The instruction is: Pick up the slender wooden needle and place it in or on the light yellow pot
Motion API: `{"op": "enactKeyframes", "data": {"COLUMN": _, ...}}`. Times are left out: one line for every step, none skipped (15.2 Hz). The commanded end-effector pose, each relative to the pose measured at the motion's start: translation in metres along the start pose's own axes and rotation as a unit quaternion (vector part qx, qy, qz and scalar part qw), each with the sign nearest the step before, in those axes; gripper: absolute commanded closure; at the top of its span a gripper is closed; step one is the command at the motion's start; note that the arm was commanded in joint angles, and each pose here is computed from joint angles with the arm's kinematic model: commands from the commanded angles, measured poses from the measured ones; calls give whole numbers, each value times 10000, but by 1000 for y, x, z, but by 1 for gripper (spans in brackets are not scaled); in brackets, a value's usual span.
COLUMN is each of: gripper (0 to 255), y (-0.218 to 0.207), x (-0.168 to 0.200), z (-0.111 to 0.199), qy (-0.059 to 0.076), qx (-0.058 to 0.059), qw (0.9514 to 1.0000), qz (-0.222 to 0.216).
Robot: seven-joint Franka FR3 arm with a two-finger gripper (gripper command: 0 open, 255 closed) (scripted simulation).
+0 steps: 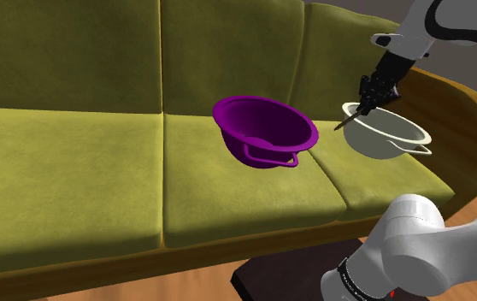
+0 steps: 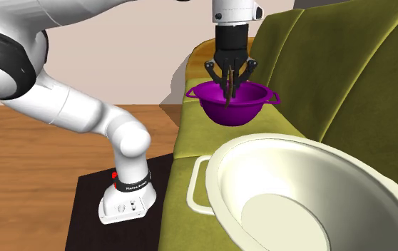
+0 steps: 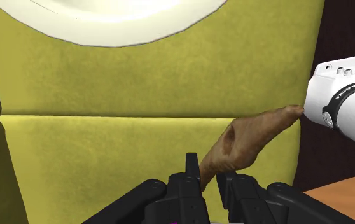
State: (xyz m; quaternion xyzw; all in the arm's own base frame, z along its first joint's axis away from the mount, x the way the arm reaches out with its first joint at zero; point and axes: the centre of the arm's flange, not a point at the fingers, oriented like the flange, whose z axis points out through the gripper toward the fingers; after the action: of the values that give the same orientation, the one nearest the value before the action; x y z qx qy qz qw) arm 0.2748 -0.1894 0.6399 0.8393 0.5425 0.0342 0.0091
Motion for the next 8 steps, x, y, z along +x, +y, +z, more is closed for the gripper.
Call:
{"op": "enactKeyframes", "data": {"gripper": 255, "y": 10, "x": -26, "z": 1, "qy": -4, "qx": 2, "qw": 10000, "qz": -5}}
{"op": "enactKeyframes", "data": {"gripper": 255, "y": 15, "x": -38, "z": 0, "qy": -4, "qx": 2, "qw": 10000, "qz": -5}}
{"op": "enactKeyframes", "data": {"gripper": 255, "y": 20, "x": -50, "z": 0, "qy": -4, "qx": 2, "qw": 10000, "qz": -5}}
{"op": "enactKeyframes", "data": {"gripper": 255, "y": 25, "x": -62, "z": -1, "qy": -4, "qx": 2, "qw": 10000, "qz": -5}}
{"op": "enactKeyframes", "data": {"gripper": 255, "y": 30, "x": -74, "z": -1, "qy": -4, "qx": 2, "qw": 10000, "qz": -5}}
{"op": "enactKeyframes", "data": {"gripper": 255, "y": 35, "x": -86, "z": -1, "qy": -4, "qx": 2, "qw": 10000, "qz": -5}}
{"op": "enactKeyframes", "data": {"gripper": 255, "y": 40, "x": -99, "z": -2, "qy": -4, "qx": 2, "qw": 10000, "qz": -5}}
{"op": "enactKeyframes", "data": {"gripper": 255, "y": 45, "x": -111, "z": -2, "qy": -4, "qx": 2, "qw": 10000, "qz": -5}}
